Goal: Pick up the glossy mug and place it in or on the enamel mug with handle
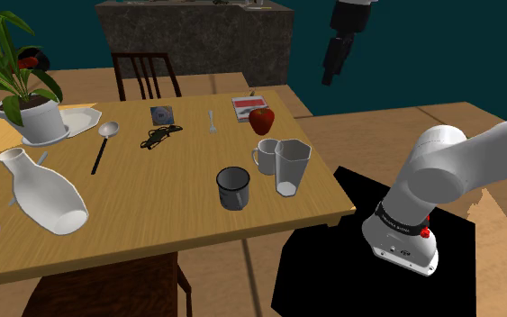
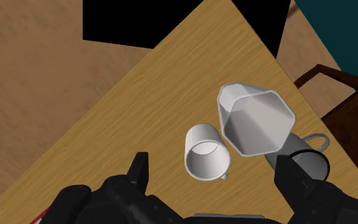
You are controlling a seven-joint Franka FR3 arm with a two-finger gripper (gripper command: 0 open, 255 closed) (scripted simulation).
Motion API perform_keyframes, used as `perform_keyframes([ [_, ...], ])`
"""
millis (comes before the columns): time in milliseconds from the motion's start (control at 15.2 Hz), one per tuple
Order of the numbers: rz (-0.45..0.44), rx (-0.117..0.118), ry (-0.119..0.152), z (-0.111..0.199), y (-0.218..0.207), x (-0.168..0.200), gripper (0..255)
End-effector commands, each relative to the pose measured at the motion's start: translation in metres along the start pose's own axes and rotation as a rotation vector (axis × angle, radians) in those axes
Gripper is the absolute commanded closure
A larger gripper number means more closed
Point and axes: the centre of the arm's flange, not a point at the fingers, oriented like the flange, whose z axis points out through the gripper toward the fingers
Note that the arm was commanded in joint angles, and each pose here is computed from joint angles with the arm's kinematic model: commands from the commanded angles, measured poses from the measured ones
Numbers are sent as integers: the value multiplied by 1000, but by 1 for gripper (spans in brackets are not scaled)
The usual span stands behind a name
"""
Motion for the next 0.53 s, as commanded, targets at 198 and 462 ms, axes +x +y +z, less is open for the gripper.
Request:
perform_keyframes([
  [198, 35, 4, -13, 35, 1, 21, 0],
  [462, 83, 9, -30, 82, 3, 48, 0],
])
